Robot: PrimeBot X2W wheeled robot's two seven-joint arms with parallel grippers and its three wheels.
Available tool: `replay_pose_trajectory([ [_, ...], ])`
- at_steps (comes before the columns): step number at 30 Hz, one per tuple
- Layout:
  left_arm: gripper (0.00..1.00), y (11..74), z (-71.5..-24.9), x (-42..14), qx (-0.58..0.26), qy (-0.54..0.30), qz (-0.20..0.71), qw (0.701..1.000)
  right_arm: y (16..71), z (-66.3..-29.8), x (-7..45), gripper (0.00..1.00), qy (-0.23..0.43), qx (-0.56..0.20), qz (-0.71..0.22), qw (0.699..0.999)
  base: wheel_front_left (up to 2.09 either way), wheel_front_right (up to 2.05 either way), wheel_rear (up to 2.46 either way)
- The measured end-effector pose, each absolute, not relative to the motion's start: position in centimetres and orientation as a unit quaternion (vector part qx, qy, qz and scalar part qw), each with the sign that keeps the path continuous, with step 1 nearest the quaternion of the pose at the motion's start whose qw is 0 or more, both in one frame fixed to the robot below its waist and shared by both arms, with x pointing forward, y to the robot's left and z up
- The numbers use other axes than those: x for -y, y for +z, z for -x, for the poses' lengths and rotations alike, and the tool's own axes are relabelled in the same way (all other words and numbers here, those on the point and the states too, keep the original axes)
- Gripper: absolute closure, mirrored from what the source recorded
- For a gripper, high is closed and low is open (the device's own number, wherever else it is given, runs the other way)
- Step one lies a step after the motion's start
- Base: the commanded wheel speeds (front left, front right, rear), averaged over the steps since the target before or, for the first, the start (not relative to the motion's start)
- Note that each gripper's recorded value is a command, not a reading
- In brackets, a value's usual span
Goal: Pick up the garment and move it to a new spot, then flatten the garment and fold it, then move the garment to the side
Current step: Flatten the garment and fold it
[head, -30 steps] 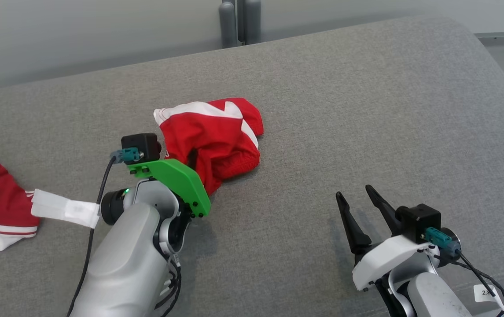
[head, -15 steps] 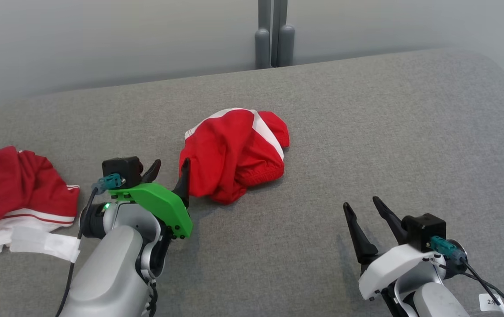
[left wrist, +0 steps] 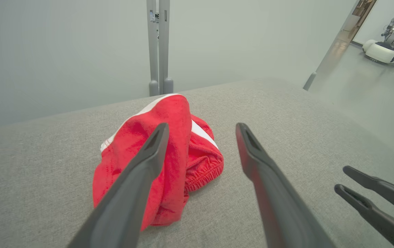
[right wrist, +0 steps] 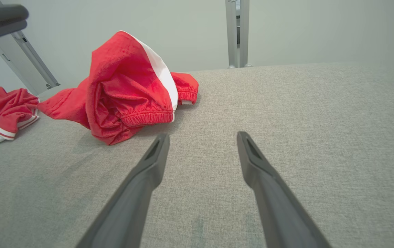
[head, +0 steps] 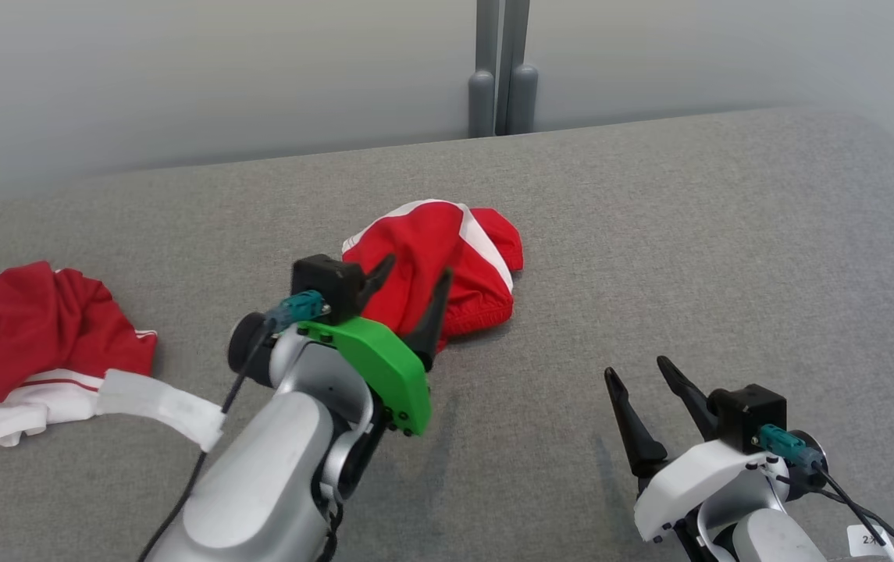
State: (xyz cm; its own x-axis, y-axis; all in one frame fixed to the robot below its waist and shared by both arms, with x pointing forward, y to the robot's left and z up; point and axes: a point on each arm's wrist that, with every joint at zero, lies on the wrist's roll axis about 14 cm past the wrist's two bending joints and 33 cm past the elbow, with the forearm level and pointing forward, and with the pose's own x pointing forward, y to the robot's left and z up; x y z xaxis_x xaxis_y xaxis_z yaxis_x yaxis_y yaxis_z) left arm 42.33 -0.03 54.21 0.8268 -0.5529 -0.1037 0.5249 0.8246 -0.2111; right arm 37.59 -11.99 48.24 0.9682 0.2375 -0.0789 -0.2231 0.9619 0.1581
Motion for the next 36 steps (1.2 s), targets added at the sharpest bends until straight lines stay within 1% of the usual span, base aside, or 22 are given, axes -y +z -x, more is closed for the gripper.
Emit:
replay_pose_trajectory([
  [5, 0.0, 53.4, -40.0, 5.0, -0.094, -0.348, 0.092, 0.928, 48.0, -37.3, 12.9, 0.0, 0.103, -0.053, -0.074, 0.991, 0.0, 0.0, 0.0],
  [9, 0.0, 53.2, -39.5, 6.1, -0.084, -0.359, 0.098, 0.925, 47.8, -37.3, 13.3, 0.0, 0.096, -0.055, -0.073, 0.991, 0.0, 0.0, 0.0],
  [15, 0.0, 49.4, -38.5, 6.8, -0.117, -0.374, 0.051, 0.919, 47.6, -37.2, 14.0, 0.0, 0.087, -0.059, -0.071, 0.992, 0.0, 0.0, 0.0],
  [21, 0.0, 48.5, -40.6, 4.4, -0.107, -0.314, 0.054, 0.942, 47.4, -37.3, 14.2, 0.0, 0.084, -0.061, -0.072, 0.992, 0.0, 0.0, 0.0],
  [22, 0.0, 48.4, -41.6, 2.8, -0.102, -0.287, 0.05, 0.951, 47.4, -37.4, 14.0, 0.0, 0.086, -0.061, -0.071, 0.992, 0.0, 0.0, 0.0],
  [26, 0.0, 47.5, -42.9, -0.7, -0.106, -0.234, 0.042, 0.966, 47.4, -37.6, 13.6, 0.0, 0.093, -0.061, -0.071, 0.991, 0.0, 0.0, 0.0],
  [32, 0.0, 45.7, -43.6, -5.0, -0.142, -0.164, 0.037, 0.975, 47.5, -37.9, 12.8, 0.0, 0.105, -0.062, -0.068, 0.99, 0.0, 0.0, 0.0],
  [36, 0.0, 44.7, -43.5, -5.8, -0.169, -0.151, 0.048, 0.973, 47.5, -38.0, 12.5, 0.0, 0.109, -0.062, -0.068, 0.99, 0.0, 0.0, 0.0],
])
